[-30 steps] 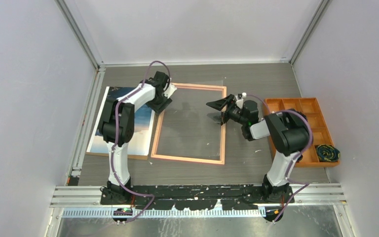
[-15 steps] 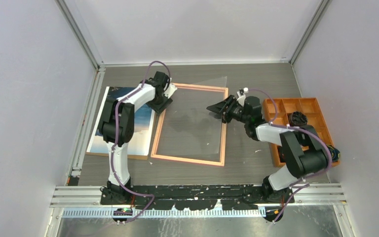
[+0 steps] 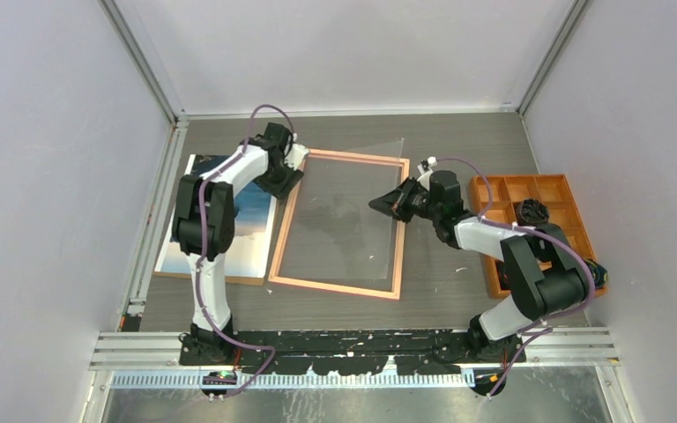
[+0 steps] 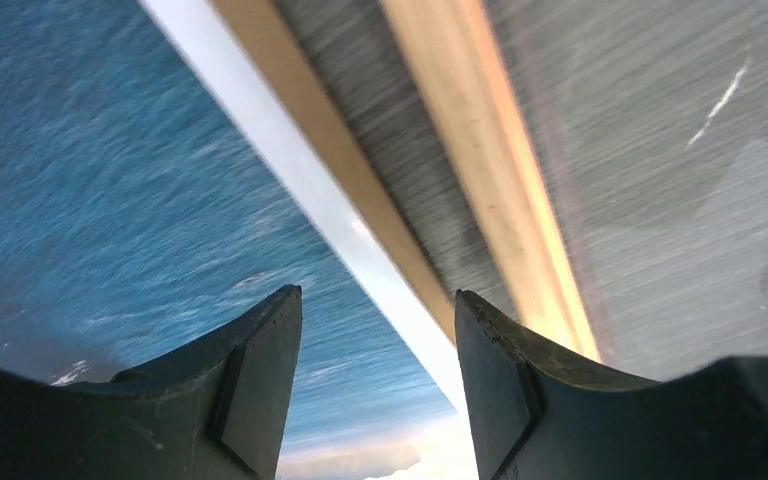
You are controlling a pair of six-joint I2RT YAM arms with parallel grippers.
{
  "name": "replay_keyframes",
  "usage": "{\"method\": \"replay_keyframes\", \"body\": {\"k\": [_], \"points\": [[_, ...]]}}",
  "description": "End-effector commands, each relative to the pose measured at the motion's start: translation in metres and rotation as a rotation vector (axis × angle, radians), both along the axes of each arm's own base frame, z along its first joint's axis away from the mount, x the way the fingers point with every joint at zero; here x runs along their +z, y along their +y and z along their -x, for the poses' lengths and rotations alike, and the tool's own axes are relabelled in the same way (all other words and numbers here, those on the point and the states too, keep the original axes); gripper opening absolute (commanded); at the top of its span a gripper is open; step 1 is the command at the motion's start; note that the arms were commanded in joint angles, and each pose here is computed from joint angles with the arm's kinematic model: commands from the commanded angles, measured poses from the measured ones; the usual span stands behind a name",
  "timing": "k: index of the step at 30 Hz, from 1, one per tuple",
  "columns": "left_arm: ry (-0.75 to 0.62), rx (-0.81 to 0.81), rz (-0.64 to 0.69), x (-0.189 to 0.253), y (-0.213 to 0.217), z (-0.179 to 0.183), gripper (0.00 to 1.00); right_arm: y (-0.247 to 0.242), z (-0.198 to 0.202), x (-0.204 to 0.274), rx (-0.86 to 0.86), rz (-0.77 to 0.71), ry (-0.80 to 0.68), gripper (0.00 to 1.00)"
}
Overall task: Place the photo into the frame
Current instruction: Pick up the photo frame item from the photo frame.
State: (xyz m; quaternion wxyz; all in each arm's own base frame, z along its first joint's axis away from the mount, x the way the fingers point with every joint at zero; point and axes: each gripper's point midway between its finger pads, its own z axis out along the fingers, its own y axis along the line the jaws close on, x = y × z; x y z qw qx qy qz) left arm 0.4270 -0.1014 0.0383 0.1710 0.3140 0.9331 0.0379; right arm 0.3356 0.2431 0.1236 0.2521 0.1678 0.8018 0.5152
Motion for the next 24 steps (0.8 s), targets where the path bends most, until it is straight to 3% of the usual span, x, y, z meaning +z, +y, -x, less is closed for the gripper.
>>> {"method": "replay_keyframes", "body": {"k": [1, 12, 24], "points": [[-0.088, 0.064, 0.137, 0.054, 0.007, -0.018, 0.59, 0.009, 0.000, 0.059, 0.043, -0.029, -0.176, 0.01], [-0.129, 0.192, 0.200, 0.080, 0.057, -0.036, 0.59, 0.029, 0.004, 0.132, 0.120, -0.205, -0.280, 0.01], [-0.094, 0.191, 0.221, 0.057, 0.050, -0.026, 0.60, 0.020, -0.025, 0.029, 0.015, -0.085, -0.106, 0.01]]}}
